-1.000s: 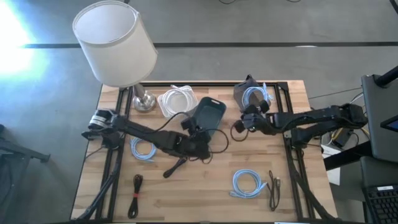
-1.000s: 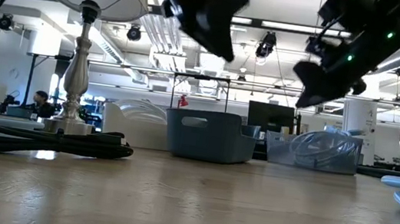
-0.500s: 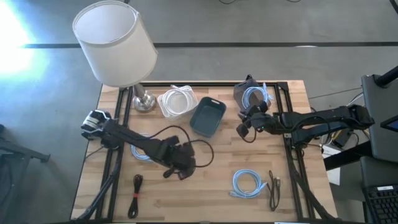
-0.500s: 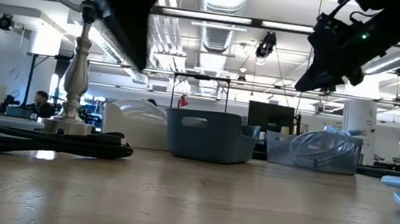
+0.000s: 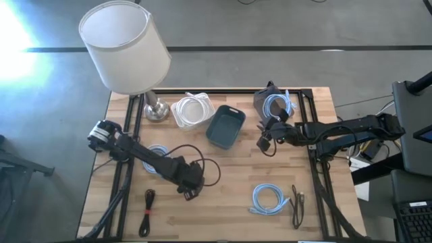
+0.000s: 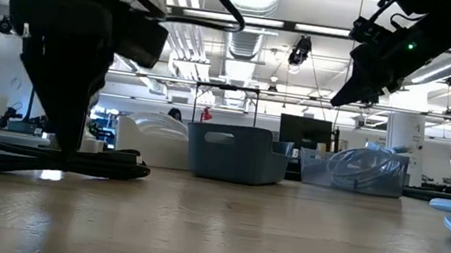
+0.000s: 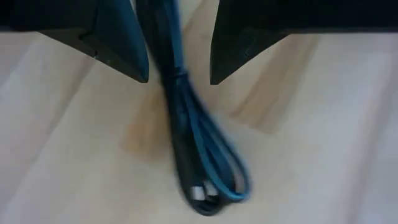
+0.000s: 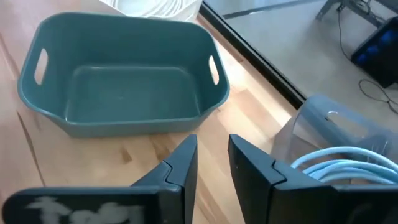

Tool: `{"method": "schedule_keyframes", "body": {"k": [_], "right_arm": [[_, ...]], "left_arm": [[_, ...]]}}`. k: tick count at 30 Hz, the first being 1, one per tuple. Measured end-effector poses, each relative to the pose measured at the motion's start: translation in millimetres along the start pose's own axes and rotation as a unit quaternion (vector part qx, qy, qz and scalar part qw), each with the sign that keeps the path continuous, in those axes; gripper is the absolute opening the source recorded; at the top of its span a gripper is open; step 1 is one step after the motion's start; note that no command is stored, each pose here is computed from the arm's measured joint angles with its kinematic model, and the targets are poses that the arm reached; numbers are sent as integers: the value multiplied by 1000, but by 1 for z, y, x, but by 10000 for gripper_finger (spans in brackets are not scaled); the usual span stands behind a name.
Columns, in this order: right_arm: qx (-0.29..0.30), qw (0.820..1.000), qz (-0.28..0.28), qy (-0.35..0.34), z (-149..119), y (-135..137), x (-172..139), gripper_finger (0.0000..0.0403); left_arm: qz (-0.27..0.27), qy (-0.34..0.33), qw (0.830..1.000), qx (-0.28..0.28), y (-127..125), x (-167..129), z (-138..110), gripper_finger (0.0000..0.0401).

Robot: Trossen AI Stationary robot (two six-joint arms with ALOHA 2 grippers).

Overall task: Sort HDMI cables
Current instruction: Put the middle black HDMI cable into the blue bin

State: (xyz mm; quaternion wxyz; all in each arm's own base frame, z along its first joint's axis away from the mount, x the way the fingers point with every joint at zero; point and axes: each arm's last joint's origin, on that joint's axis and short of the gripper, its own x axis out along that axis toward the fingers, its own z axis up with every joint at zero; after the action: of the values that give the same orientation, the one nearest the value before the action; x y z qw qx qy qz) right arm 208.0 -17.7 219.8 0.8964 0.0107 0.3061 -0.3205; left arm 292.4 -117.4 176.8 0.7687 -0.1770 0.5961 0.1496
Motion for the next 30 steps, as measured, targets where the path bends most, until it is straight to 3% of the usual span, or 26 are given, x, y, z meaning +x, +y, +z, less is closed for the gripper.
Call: {"method": "schedule_keyframes", "body": {"k": [6, 21, 25, 30], "right_arm": [[-5, 1000, 4, -18, 4, 1, 0, 81], [8, 999, 10, -34, 8, 2, 0, 80], [24, 999, 27, -30, 7, 3, 0, 84], [31, 998, 51, -23, 7, 5, 0, 78]], "left_arm": [[-52, -23, 998, -6, 2, 20, -6, 174], [-72, -113, 991, -10, 2, 29, 1, 172], [-79, -137, 987, 32, 0, 28, 5, 142], [-78, -161, 983, 34, 2, 27, 13, 67]]}}
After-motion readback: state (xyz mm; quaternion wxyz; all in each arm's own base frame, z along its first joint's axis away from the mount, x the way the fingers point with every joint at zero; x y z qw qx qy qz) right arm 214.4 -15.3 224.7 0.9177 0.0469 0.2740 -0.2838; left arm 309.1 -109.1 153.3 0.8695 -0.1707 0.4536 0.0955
